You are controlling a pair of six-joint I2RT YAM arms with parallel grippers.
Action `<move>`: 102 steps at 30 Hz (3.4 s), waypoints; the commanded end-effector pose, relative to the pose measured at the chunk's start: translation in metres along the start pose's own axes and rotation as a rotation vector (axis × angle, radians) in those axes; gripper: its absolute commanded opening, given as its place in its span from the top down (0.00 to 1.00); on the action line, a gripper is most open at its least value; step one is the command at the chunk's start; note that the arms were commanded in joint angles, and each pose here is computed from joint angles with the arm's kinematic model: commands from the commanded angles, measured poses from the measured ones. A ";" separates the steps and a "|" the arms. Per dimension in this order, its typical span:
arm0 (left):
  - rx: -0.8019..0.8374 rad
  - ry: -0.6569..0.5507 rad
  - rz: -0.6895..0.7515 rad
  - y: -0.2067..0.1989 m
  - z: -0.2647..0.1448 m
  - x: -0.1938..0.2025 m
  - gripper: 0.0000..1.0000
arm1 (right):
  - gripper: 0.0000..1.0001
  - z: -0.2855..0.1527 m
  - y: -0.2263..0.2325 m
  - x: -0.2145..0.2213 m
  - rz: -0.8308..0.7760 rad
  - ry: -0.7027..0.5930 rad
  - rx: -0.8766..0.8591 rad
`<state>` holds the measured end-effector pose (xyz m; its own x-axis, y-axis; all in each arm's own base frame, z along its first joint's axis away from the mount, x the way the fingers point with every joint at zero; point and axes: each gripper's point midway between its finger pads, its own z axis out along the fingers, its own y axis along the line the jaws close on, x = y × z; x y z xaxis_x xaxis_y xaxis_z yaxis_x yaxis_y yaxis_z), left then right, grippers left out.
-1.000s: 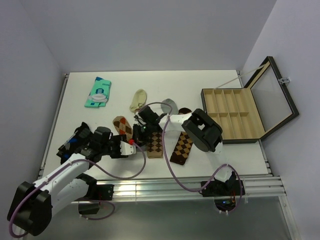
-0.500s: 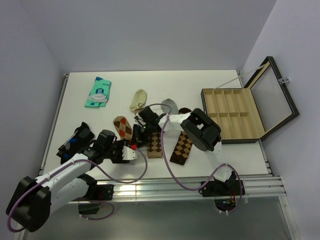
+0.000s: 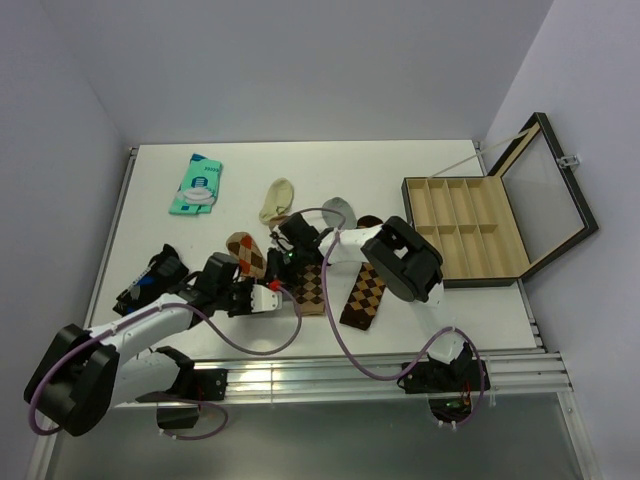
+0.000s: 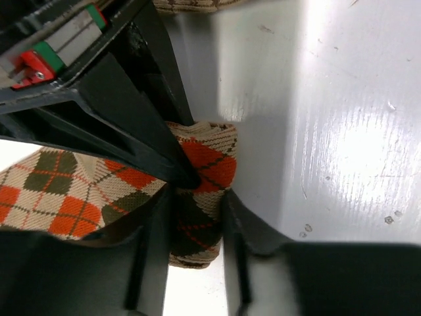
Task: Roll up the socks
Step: Roll the sock at the center of the board.
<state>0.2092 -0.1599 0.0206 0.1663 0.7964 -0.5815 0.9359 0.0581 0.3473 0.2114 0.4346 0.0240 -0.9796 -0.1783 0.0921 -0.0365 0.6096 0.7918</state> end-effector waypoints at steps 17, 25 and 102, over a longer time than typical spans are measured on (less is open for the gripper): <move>0.386 0.046 -0.180 -0.030 -0.015 -0.019 1.00 | 0.44 -0.100 -0.016 -0.016 -0.004 -0.546 0.080; 0.574 -0.005 -0.351 -0.019 -0.027 -0.027 1.00 | 0.45 -0.154 -0.033 -0.012 -0.108 -0.848 0.133; 0.384 -0.016 -0.667 0.045 -0.026 -0.018 0.60 | 1.00 0.020 0.001 0.064 -0.923 -0.448 0.273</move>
<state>0.2213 -0.1540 0.0518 -0.4865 0.7065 -0.5141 0.8584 0.2769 -0.4319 0.1524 0.4461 0.0226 -0.4826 -0.3666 -0.7955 -0.8064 0.5405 0.2401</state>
